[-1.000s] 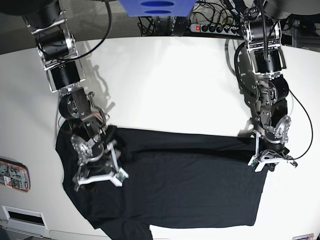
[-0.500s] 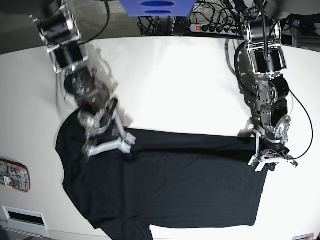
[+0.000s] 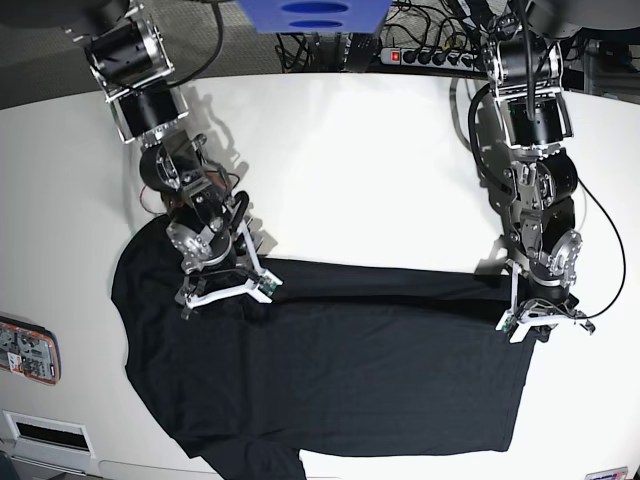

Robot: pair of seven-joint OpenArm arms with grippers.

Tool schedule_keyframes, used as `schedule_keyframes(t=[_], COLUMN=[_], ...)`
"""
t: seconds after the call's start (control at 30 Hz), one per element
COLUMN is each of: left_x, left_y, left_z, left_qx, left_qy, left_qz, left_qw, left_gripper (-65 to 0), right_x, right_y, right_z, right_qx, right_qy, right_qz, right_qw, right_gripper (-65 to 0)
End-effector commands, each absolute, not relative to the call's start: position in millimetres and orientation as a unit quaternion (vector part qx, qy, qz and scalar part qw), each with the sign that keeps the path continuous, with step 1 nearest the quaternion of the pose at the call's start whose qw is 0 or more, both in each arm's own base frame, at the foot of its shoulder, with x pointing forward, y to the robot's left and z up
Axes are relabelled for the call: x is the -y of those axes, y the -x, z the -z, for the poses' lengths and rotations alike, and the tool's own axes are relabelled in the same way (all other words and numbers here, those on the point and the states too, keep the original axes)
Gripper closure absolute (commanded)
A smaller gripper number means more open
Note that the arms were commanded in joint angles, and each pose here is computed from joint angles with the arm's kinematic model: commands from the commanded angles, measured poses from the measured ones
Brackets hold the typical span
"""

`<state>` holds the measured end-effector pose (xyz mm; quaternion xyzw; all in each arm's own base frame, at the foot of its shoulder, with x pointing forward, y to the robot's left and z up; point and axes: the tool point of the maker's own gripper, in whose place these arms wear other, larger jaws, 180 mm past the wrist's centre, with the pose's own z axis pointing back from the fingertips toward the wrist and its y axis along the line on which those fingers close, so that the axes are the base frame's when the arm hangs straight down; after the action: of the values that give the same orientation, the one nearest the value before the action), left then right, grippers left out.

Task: Fold the T-shirt properly
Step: 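Shift the right gripper along the held shirt edge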

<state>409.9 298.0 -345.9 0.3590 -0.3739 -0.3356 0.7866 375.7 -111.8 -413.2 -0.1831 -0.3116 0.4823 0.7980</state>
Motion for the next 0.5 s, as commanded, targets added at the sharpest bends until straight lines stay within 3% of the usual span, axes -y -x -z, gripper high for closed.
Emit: schedule_keyframes(t=[0.0,0.1,0.47], left_x=[-304,-304,-309], left_y=[-418,-418,-414], left_z=[327,327,342], left_qx=[0.391,0.391,0.373], left_qy=[-0.377,-0.377,-0.37], left_qz=[0.327,0.327,0.33], left_qw=[0.773,0.773,0.784], left_gripper=[0.0,0.0,0.0], right_x=[117,120,102], right_y=[-383,-381,-406], right_z=[408,417,367], right_qx=[0.317,0.305,0.372], right_qy=[0.193,0.189,0.198], right_qz=[-0.479,-0.481,-0.478], right_qw=[0.796,0.8,0.77], right_gripper=[-46.2,-46.2,-46.1])
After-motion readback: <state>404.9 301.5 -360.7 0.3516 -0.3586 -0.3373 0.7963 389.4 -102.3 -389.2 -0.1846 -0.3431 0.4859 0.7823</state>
